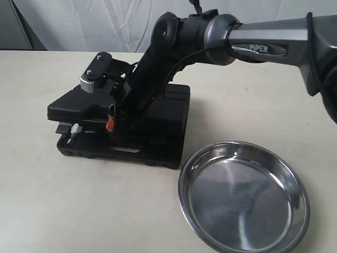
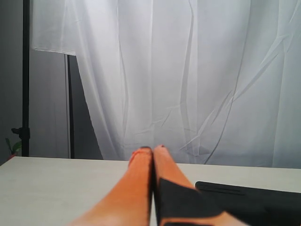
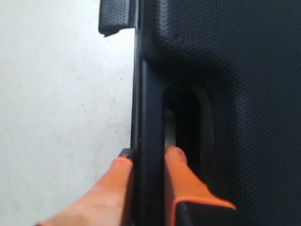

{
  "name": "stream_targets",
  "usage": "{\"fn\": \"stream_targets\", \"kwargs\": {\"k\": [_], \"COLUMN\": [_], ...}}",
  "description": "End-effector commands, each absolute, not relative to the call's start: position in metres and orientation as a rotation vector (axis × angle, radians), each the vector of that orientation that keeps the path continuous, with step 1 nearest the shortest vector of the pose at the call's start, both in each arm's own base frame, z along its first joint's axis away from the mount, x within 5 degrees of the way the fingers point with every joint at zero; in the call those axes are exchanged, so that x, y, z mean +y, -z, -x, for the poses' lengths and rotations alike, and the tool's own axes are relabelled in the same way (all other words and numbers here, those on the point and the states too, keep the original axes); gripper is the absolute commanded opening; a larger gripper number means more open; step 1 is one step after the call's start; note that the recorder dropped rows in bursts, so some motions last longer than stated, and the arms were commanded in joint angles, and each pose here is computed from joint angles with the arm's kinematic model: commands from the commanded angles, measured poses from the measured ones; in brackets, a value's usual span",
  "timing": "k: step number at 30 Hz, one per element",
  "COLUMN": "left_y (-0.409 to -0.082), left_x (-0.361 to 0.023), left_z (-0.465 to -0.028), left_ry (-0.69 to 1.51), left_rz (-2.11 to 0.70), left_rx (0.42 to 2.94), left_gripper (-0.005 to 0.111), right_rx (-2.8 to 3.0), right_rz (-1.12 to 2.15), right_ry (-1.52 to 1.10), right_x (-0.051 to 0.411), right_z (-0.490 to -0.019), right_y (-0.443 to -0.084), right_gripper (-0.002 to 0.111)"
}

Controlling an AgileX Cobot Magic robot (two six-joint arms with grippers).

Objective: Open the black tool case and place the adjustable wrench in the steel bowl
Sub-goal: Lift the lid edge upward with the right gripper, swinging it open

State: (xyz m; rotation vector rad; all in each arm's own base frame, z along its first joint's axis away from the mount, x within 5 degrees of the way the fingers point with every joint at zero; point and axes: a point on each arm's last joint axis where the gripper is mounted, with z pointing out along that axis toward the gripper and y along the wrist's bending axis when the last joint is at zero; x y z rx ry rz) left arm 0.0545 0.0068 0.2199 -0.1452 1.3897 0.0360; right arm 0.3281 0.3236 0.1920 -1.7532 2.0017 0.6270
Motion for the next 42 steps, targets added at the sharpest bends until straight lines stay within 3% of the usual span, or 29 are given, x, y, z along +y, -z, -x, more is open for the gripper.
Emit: {"fn": "stream_targets", "kwargs": {"k": [1,8,22,29,37,42], "left_y": [-0.221,-0.221,-0.221,-0.221,-0.221,-0.221], "left_x": [0.007,0.007,0.007,0.007,0.007,0.007], "left_z": [-0.055,-0.055,-0.055,-0.055,-0.055,-0.055], "left_ry": [-0.035,-0.035,-0.035,-0.035,-0.035,-0.035], "left_rz": [0.143,0.143,0.143,0.143,0.143,0.143], "left_rx": [1.386,1.386,1.386,1.386,1.386,1.386], "left_gripper": [0.0,0.0,0.0,0.0,0.0,0.0], "right_rx": [1.881,1.811,1.766,1.654,1.528,1.52], "right_rz": [1.705,1.686,1.67,1.609,1.57,1.613], "right_ry": [-0.532,-0.495,-0.479,-0.282,-0.062,0.007], "right_x": [0.318,0.312,0.308,0.302,0.299,0.305], "right_z": [-0.33,-0.324,-0.32,-0.33,-0.345,-0.357], "right_y": [-0.232,-0.262,-0.28,-0.298,-0.304,-0.278], "right_gripper": [-0.001,-0.001,-0.001,-0.001,-0.001,-0.001]}}
